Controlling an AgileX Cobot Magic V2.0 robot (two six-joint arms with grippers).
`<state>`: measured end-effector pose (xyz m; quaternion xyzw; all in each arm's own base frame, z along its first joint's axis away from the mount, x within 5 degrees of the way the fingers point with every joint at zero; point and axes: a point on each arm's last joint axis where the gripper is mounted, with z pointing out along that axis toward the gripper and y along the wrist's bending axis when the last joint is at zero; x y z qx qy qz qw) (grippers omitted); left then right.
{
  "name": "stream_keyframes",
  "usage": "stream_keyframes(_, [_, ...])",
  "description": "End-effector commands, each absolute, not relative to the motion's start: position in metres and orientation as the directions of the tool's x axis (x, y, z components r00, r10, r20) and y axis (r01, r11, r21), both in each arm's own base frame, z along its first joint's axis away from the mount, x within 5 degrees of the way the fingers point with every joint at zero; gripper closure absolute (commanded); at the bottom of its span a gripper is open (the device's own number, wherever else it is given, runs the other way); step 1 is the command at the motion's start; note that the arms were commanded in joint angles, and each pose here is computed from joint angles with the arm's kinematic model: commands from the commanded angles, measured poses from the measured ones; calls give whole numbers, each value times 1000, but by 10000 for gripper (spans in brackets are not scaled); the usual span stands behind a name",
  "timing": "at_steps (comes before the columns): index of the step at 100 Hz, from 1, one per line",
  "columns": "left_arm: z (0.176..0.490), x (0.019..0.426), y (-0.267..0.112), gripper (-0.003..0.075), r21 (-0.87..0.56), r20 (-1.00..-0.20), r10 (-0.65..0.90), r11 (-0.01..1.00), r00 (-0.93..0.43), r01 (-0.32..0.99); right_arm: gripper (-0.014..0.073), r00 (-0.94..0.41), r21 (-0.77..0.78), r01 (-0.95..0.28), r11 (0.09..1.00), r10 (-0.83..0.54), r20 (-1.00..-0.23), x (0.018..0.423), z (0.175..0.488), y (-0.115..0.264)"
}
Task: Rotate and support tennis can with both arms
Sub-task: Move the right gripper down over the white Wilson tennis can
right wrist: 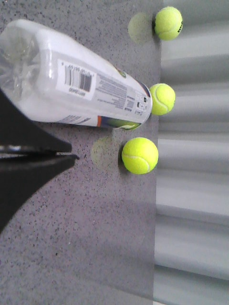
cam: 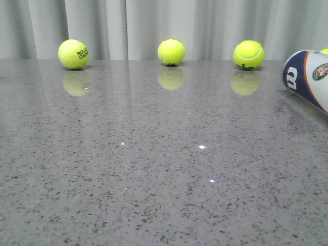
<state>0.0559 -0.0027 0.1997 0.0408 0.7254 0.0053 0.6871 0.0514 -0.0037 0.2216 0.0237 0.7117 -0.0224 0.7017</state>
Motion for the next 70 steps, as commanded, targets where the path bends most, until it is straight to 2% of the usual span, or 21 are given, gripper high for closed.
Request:
stream_keyframes(1, [194, 55, -3, 738, 56, -998, 55, 997, 18, 48, 664, 21, -11, 73, 997, -13, -1000, 47, 255, -4])
stream_keyframes(16, [194, 55, -3, 738, 56, -998, 55, 997, 18, 48, 664, -140, -11, 83, 996, 1, -990, 46, 282, -5])
stream_keyframes(25, [194, 55, -3, 738, 56, -998, 55, 997, 18, 48, 664, -193, -11, 86, 996, 6, -981, 48, 298, -5])
stream_keyframes(49, [194, 55, -3, 738, 56, -998, 55, 997, 18, 48, 636, -341, 7, 82, 997, 35, -939, 80, 325, -7])
stream_keyframes(54, [194, 55, -3, 738, 56, -998, 55, 997, 18, 48, 577, -381, 23, 80, 997, 52, -923, 88, 329, -6])
stream_keyframes(61, [194, 55, -3, 738, 56, -998, 55, 997, 18, 48, 420, -434, 48, 76, 996, 76, -898, 99, 335, -5])
stream_keyframes(70, [194, 55, -3, 738, 56, -998, 55, 997, 18, 48, 119, -488, 59, 76, 995, 89, -868, 115, 343, -5])
